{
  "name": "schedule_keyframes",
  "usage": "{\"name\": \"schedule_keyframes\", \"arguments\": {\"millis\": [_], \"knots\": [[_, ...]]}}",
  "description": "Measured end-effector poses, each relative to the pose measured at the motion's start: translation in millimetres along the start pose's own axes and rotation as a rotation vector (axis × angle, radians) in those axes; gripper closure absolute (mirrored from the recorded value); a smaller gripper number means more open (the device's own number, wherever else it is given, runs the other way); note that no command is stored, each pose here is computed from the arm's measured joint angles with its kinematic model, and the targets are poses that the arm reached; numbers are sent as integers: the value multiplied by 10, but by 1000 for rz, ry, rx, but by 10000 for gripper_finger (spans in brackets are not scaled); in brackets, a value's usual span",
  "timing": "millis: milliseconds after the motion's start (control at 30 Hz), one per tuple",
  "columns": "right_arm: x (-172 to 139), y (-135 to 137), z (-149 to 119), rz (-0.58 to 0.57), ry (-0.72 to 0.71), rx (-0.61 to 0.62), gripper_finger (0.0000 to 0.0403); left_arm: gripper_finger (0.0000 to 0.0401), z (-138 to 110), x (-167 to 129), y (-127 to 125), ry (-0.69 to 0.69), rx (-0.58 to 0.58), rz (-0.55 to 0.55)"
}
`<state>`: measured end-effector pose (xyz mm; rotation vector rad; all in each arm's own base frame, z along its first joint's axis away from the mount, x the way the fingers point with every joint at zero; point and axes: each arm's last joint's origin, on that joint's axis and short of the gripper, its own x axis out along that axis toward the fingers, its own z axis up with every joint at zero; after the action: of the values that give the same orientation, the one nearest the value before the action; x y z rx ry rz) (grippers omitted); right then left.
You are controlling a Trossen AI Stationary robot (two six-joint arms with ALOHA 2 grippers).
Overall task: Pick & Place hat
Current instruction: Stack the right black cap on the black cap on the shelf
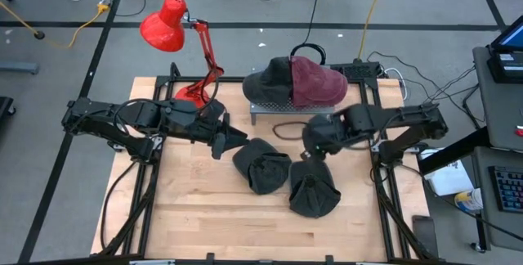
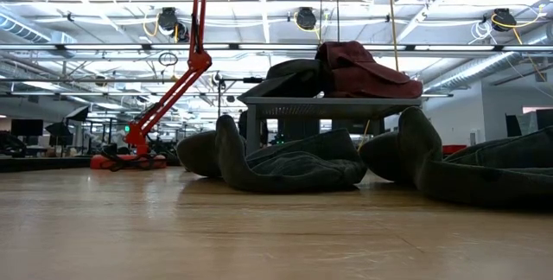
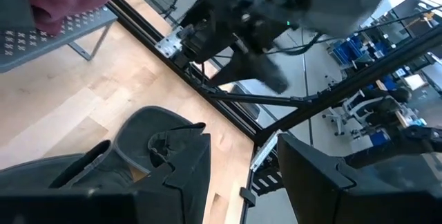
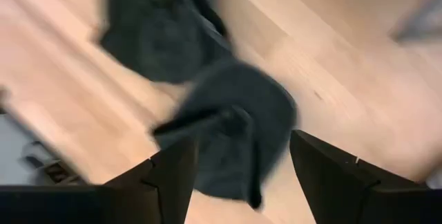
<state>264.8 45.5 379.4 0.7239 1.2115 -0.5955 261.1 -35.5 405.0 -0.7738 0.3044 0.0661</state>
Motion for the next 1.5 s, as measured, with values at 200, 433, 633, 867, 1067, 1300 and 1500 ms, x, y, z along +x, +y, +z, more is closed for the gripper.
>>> {"name": "schedule_keyframes", "arguments": {"millis": [200,433,633,867,1067,1300,1500], "knots": [[314,-111,-261,-114,37,79,178,231,-5,0,-5,13,0,-13],[784,-496,-532,-144,44,202,178,231,-10,-1,-14,24,8,-27],[1204,-758,-723,45,54,267,179,231,-10,-1,-14,25,5,-29],[1678,-960,-890,210,69,342,179,231,-10,-1,-14,24,-6,-28],[1956,-990,-948,372,84,396,179,231,-10,-1,-14,23,-6,-27],[1995,-1000,-965,412,101,389,179,231,-2,-1,-23,15,-7,-36],[1987,-995,-971,424,121,366,210,231,5,-2,-29,10,-3,-43]]}}
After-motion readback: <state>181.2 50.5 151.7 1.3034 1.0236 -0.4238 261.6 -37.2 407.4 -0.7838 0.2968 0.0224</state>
